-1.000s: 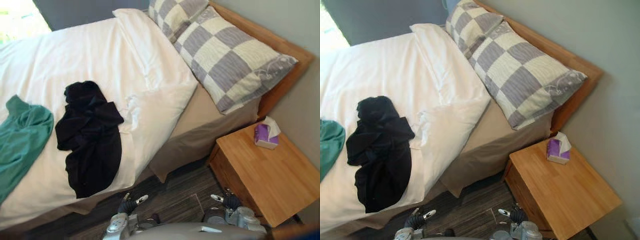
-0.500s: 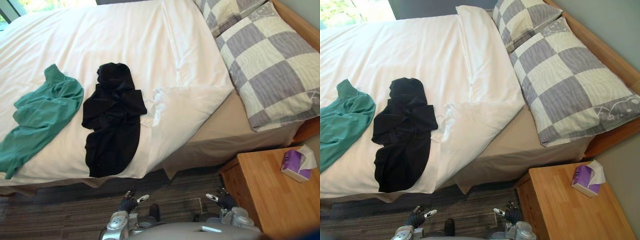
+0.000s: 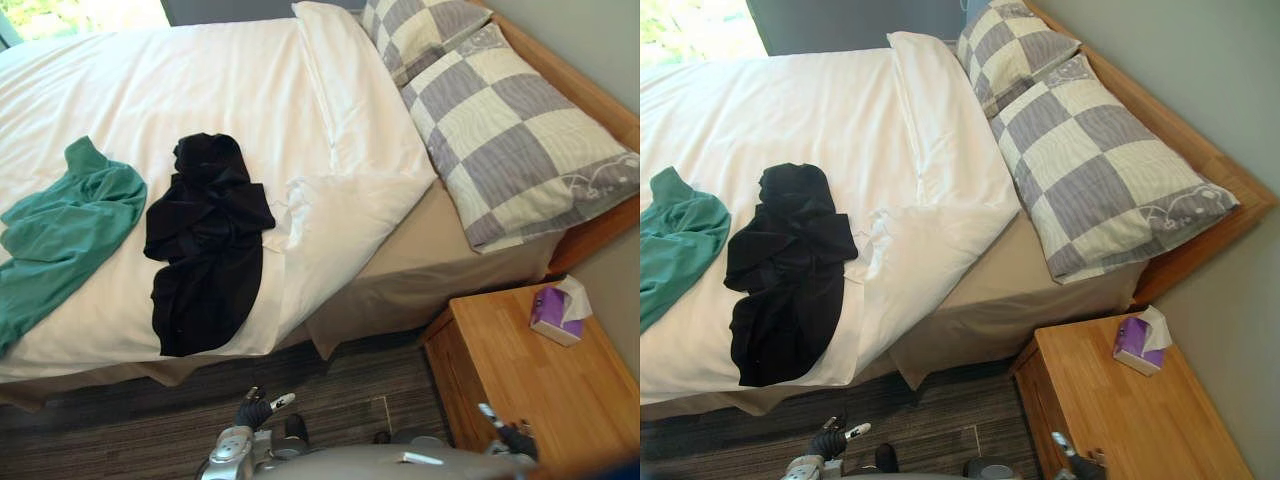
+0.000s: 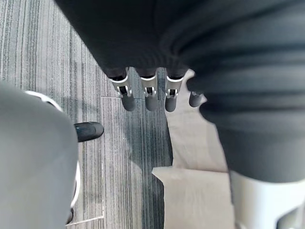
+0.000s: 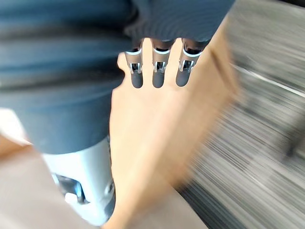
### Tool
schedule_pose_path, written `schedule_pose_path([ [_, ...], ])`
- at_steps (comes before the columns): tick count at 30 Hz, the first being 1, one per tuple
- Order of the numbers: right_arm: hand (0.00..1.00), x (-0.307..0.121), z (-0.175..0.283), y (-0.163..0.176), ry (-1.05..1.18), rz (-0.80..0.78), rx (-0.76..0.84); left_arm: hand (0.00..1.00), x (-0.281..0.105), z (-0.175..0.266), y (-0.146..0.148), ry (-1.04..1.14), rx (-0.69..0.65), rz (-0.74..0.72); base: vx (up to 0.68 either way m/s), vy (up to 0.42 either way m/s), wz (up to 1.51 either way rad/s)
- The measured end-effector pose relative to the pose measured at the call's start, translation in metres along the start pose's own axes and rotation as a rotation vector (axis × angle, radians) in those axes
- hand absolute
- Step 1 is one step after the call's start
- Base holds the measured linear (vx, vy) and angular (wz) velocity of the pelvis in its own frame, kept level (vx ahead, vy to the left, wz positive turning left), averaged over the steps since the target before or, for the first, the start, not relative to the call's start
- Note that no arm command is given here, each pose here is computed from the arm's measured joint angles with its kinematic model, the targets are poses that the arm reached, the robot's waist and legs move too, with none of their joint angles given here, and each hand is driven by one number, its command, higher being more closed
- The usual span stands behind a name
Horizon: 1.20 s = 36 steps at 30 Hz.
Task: Tidy the bed and pick cloth on bed and put in laundry
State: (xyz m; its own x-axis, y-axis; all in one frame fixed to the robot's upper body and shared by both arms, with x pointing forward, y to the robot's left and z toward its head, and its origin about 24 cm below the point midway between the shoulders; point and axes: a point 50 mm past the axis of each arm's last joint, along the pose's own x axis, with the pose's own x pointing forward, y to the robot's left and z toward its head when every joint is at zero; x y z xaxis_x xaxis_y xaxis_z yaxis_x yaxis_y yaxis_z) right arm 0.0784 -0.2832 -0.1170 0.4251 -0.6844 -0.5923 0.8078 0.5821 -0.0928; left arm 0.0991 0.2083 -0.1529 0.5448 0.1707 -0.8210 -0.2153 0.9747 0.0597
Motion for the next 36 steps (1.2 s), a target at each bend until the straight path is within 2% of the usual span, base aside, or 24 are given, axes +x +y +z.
schedule_pose_path([
  [2, 0.00, 0.009, 0.069, -0.008, -0.280, -0.028, -0.006, 0.00, -0.005, -0.003, 0.008, -0.013, 0.002, 0.015, -0.02, 0.052, 0.07],
  [3, 0.00, 0.009, 0.088, -0.008, -0.352, -0.020, -0.009, 0.00, -0.007, -0.006, 0.011, -0.009, 0.002, 0.022, 0.01, 0.065, 0.04],
  [5, 0.00, 0.000, 0.158, -0.003, -0.619, 0.039, -0.054, 0.00, -0.013, -0.015, 0.025, 0.002, 0.016, 0.050, 0.07, 0.087, 0.01],
  [8, 0.00, -0.019, 0.211, 0.022, -0.823, 0.181, -0.166, 0.00, -0.027, -0.041, 0.039, 0.076, 0.031, 0.083, 0.12, 0.093, 0.03],
  [11, 0.00, -0.028, 0.230, 0.049, -0.887, 0.303, -0.268, 0.00, -0.031, -0.048, 0.043, 0.104, 0.047, 0.086, 0.15, 0.054, 0.32],
  [13, 0.00, -0.040, 0.244, 0.090, -0.945, 0.462, -0.398, 0.00, -0.031, -0.050, 0.044, 0.115, 0.061, 0.085, 0.14, 0.034, 0.36],
  [16, 0.00, -0.061, 0.254, 0.138, -1.018, 0.643, -0.508, 0.00, -0.030, -0.049, 0.045, 0.111, 0.083, 0.083, 0.05, -0.001, 0.17],
  [22, 0.00, -0.084, 0.253, 0.193, -1.061, 0.785, -0.707, 0.00, -0.028, -0.046, 0.044, 0.104, 0.105, 0.084, -0.02, -0.041, 0.21],
  [24, 0.00, -0.089, 0.258, 0.210, -1.070, 0.799, -0.750, 0.00, -0.026, -0.040, 0.045, 0.091, 0.123, 0.086, -0.08, -0.053, 0.23],
  [29, 0.00, -0.098, 0.284, 0.238, -1.103, 0.756, -0.756, 0.00, -0.006, 0.013, 0.048, -0.044, 0.166, 0.088, -0.15, -0.024, 0.18],
  [36, 0.00, -0.114, 0.335, 0.253, -1.207, 0.632, -0.695, 0.00, 0.001, 0.061, 0.047, -0.194, 0.156, 0.108, -0.11, -0.025, 0.16],
])
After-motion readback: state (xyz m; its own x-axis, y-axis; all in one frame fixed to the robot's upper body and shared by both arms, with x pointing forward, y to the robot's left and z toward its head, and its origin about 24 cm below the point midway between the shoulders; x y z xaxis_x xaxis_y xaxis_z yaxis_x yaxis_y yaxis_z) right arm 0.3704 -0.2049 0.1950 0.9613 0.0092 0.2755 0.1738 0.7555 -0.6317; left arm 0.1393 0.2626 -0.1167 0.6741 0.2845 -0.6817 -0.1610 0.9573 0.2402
